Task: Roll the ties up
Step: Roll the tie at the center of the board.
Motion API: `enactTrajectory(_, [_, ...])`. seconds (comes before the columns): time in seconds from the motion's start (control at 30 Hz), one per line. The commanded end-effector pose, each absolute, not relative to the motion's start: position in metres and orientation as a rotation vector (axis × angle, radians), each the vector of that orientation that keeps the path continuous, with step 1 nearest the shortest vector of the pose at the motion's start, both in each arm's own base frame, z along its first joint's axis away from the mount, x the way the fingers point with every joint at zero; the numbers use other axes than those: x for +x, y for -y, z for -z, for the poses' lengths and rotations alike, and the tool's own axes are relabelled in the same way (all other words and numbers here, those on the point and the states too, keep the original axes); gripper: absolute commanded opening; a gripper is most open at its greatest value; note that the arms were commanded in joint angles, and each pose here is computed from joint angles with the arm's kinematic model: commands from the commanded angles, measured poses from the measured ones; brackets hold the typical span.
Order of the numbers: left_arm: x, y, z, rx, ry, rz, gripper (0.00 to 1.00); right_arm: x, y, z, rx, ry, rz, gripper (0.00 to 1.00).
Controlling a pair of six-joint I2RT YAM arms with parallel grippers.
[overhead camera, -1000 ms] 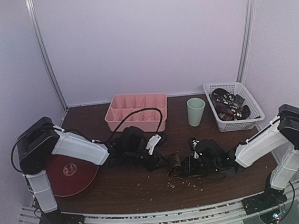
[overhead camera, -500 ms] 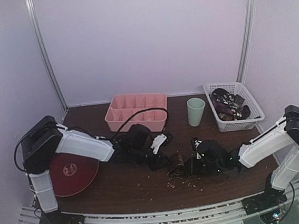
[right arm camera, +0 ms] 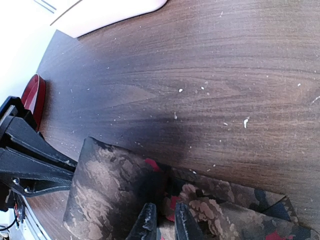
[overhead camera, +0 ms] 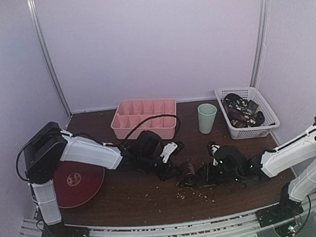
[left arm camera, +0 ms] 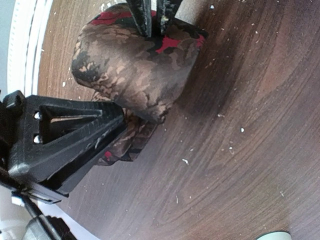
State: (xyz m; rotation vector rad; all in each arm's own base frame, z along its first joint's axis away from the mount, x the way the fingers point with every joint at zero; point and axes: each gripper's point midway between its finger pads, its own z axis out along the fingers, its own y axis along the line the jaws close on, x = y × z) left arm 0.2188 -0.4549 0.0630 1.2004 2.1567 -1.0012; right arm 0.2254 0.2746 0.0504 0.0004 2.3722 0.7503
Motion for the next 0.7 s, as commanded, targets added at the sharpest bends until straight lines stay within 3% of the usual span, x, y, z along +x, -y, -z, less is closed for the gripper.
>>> enactTrajectory(0.0, [0.222, 0.461, -0.062, 1.211, -2.144, 0.981, 0.06, 0.23, -0.281, -0.052, -0.049, -2.371, -0.714, 0.15])
enactTrajectory(0.4, [0.224, 0.462, -0.082, 1.169, -2.105, 0.973, 0.08, 0.223, -0.327, -0.047, -0.125, -2.387, -0.886, 0.13])
enactTrajectory(0.67, [0.209, 0.465, -0.072, 1.21, -2.104, 0.991, 0.18, 0.217, -0.322, -0.035, -0.079, -2.393, -0.923, 0.12])
